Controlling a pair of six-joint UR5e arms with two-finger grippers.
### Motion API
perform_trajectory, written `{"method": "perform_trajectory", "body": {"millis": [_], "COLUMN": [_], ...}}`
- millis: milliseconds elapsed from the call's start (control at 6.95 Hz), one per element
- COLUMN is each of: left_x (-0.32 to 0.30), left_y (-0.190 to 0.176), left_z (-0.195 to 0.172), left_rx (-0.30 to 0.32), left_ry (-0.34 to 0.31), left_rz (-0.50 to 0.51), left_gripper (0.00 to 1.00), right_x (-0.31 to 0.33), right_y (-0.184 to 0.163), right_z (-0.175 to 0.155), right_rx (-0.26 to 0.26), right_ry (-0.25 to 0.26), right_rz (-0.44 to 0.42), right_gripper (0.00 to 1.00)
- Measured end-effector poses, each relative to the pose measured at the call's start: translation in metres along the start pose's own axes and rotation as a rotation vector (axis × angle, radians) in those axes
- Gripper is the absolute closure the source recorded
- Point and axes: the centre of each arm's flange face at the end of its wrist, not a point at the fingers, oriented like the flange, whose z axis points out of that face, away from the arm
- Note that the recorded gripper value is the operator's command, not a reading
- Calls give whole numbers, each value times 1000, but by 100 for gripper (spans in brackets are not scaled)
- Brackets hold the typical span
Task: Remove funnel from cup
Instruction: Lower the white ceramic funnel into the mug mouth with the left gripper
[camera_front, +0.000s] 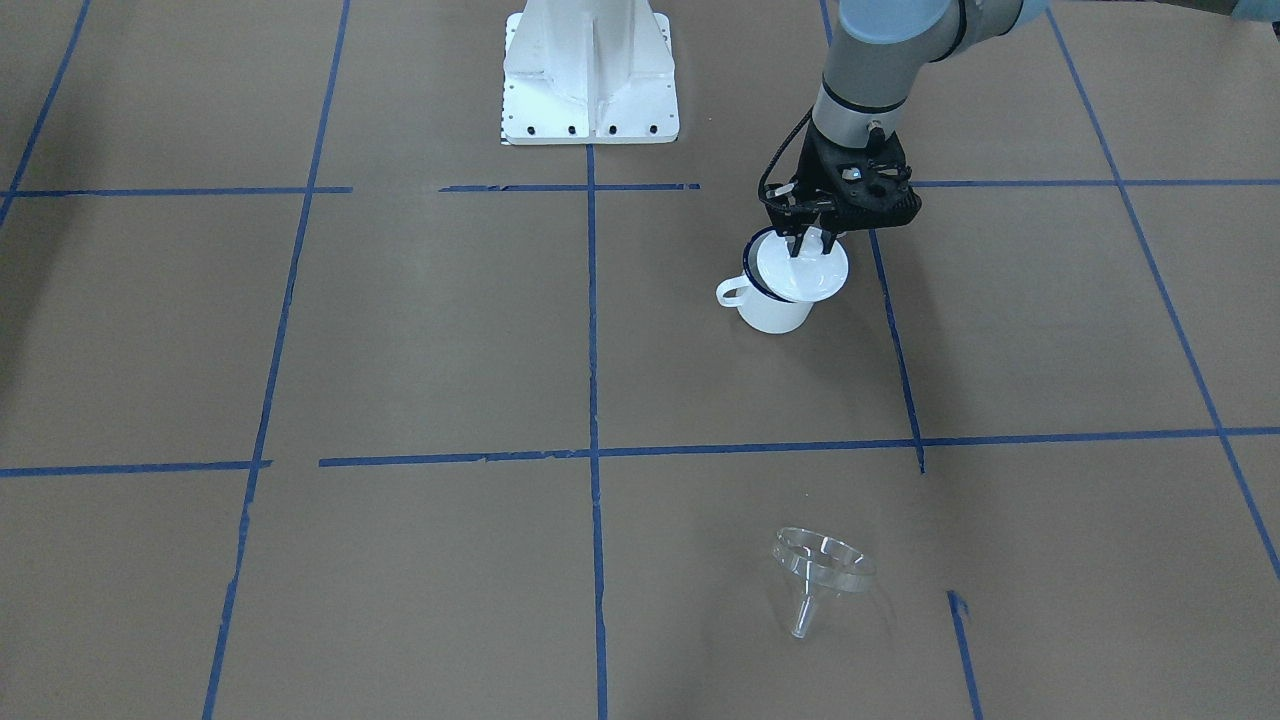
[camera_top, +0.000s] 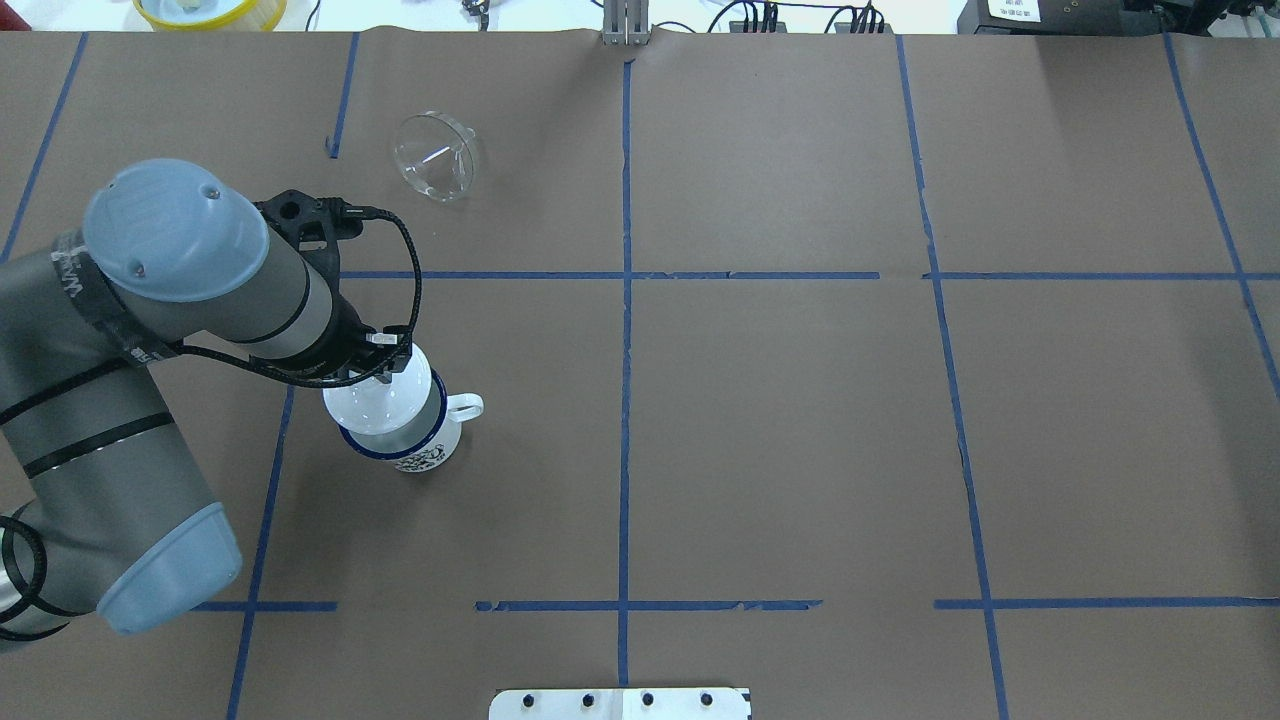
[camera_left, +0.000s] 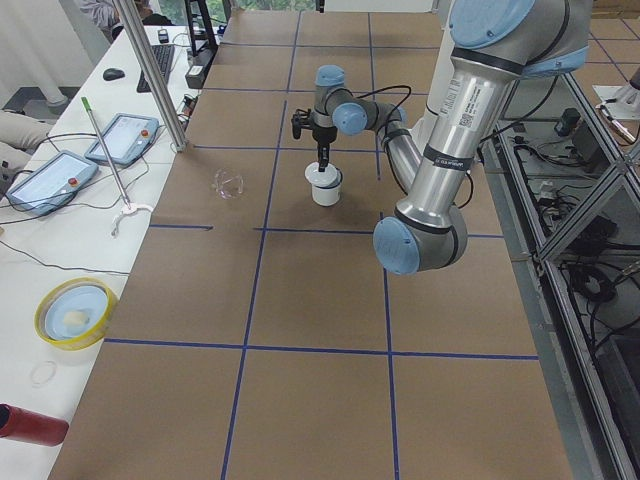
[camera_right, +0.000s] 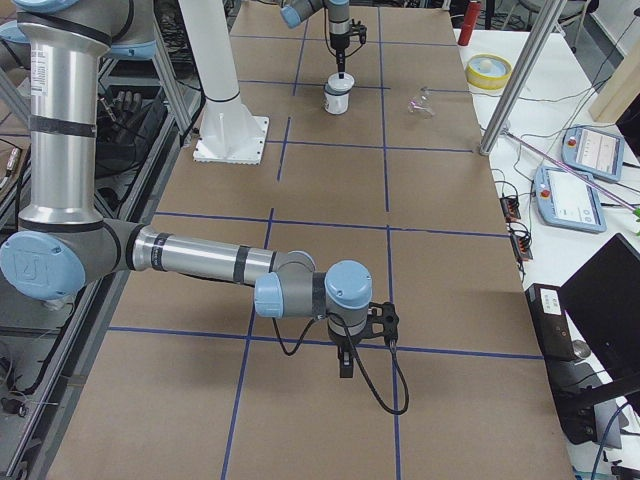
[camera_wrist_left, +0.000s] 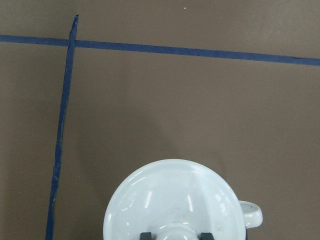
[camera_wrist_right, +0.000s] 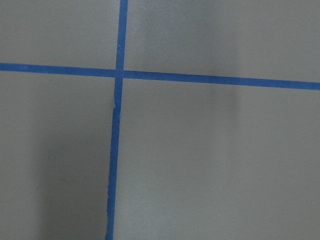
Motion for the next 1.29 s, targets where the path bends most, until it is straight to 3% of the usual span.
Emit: {"method": "perform_trajectory", "body": {"millis": [1151, 1295], "left_x": [3, 3], "left_y": [8, 8], "left_z": [7, 8], "left_rx": [-40, -41], "left_ry": [4, 2], "left_rz": [8, 8], "left_gripper": [100, 92], "right_x": [0, 0], "right_y": [0, 0], "right_z": [0, 0], "right_rx": [0, 0], "right_ry": [0, 0], "right_rz": [0, 0], "right_gripper": [0, 0]}}
